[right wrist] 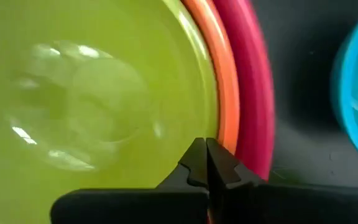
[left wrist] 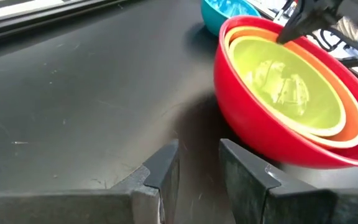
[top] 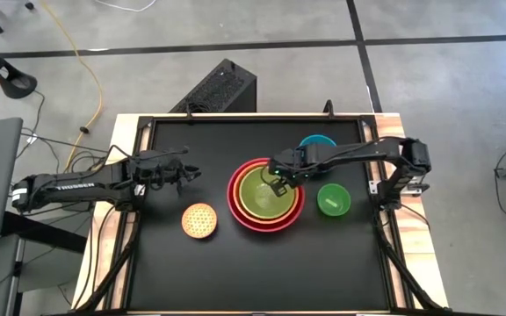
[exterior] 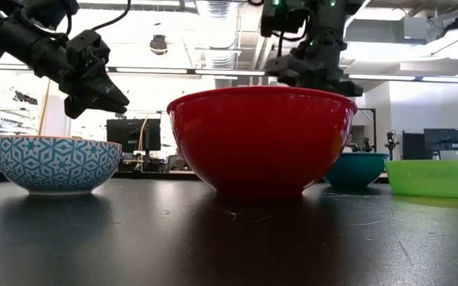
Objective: Nest bowls inside each other
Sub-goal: Stack the light green bowl on top of the orange bowl, then stack the blue bowl on top of the light green bowl
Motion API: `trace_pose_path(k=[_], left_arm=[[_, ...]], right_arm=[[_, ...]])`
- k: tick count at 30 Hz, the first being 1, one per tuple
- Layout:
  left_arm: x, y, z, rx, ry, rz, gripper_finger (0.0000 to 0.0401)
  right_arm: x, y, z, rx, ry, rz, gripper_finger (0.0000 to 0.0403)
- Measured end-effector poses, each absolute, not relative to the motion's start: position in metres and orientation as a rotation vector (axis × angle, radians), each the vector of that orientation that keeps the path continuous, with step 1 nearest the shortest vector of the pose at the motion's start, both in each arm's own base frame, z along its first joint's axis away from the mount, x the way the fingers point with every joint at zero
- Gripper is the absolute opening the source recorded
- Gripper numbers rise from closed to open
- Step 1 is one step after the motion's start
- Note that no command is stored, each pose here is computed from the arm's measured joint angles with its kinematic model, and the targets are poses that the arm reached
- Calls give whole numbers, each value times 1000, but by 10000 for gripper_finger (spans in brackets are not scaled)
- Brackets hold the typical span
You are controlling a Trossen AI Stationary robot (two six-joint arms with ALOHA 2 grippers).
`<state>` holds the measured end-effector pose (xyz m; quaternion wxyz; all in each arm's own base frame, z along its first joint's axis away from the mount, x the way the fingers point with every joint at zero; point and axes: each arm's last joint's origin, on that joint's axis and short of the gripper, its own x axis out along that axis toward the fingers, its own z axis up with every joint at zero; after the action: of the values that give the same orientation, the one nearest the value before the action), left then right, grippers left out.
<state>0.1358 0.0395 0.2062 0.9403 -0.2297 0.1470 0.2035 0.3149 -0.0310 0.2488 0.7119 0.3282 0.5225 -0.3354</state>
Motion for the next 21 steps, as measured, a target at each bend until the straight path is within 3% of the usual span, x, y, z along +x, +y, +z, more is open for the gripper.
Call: trace_pose_path(k=[6,12,16,21], left_arm=[[136,39,206,-485,299,412,103],[136,39,206,-486,299,413,103],[136,39,206,-487,298,413,103],[136,39,206,-505,295,416,103]], right_arm=[[319,-29,250,731,1156,-723,3],[306,-31,292,730,1053,-668,6],[281,-44,314,700,1006,-695,10],[236,-71,320,696,995,-873,12]])
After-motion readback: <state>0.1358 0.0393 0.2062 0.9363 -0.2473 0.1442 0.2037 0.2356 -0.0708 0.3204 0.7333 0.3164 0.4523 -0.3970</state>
